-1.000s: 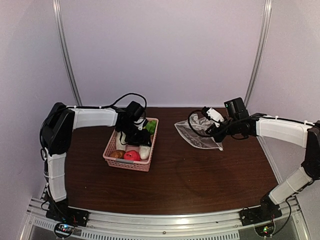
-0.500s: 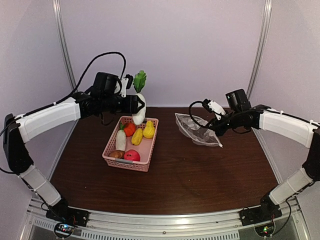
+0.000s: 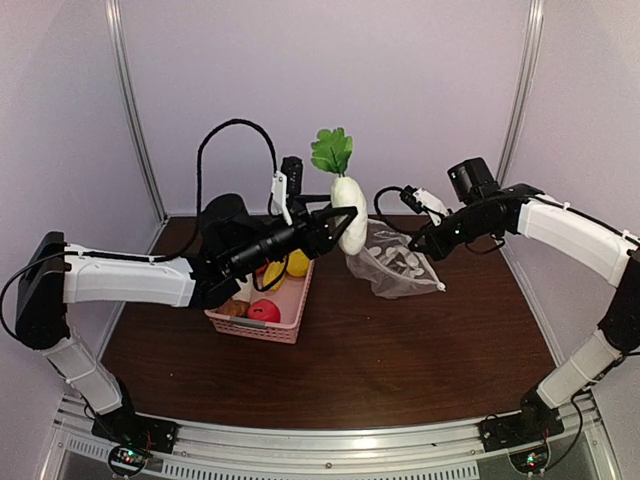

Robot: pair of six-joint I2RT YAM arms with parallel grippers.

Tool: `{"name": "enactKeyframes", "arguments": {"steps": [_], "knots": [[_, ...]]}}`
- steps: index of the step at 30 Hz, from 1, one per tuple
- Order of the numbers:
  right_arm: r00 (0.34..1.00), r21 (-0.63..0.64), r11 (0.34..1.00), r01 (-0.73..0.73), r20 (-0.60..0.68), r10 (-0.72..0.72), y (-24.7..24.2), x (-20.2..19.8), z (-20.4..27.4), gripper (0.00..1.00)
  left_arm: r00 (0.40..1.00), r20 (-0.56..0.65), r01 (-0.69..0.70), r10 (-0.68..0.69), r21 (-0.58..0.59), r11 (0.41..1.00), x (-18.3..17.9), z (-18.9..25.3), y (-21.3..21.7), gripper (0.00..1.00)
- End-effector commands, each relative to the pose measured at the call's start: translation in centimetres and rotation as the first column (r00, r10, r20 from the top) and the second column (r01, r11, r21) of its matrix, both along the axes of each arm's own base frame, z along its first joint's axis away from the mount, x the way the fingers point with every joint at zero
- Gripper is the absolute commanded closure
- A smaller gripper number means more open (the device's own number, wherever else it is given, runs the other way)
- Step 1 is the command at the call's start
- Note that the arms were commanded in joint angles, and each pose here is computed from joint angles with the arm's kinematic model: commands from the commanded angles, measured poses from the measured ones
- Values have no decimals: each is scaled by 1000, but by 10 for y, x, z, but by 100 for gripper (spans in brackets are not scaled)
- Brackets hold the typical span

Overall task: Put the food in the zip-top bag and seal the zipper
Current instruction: Place the fake vegetable in the zipper food storage bag.

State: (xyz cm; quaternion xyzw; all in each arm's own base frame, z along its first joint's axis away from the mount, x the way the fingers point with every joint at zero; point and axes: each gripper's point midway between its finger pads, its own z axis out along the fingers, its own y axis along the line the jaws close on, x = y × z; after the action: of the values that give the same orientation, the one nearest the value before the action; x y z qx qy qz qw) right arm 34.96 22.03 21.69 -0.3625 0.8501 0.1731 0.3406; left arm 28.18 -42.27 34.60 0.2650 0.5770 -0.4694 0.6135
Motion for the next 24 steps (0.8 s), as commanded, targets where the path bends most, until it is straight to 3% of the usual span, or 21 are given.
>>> {"name": "enactKeyframes", "arguments": {"steps": [1, 7, 12, 20, 24], "knots": [[997, 22, 1000, -6, -82, 8, 6, -8, -4, 100, 996, 87, 29, -3, -297, 955, -10, 52, 0, 81], [994, 86, 996, -10, -108, 19, 16, -8, 3, 100, 994, -10, -109, 112, -334, 936, 11, 21, -23, 85], [991, 140, 990, -7, -130, 26, 23, -9, 12, 100, 970, -108, -244, 219, -388, 889, 34, -3, -14, 86], [984, 179, 983, 44, -177, -11, 24, 0, 11, 100, 944, -156, -328, 289, -498, 803, 44, -9, 7, 88], [987, 168, 983, 67, -156, -41, 20, 6, 13, 100, 934, -165, -356, 316, -446, 821, 49, -9, 4, 88]]}}
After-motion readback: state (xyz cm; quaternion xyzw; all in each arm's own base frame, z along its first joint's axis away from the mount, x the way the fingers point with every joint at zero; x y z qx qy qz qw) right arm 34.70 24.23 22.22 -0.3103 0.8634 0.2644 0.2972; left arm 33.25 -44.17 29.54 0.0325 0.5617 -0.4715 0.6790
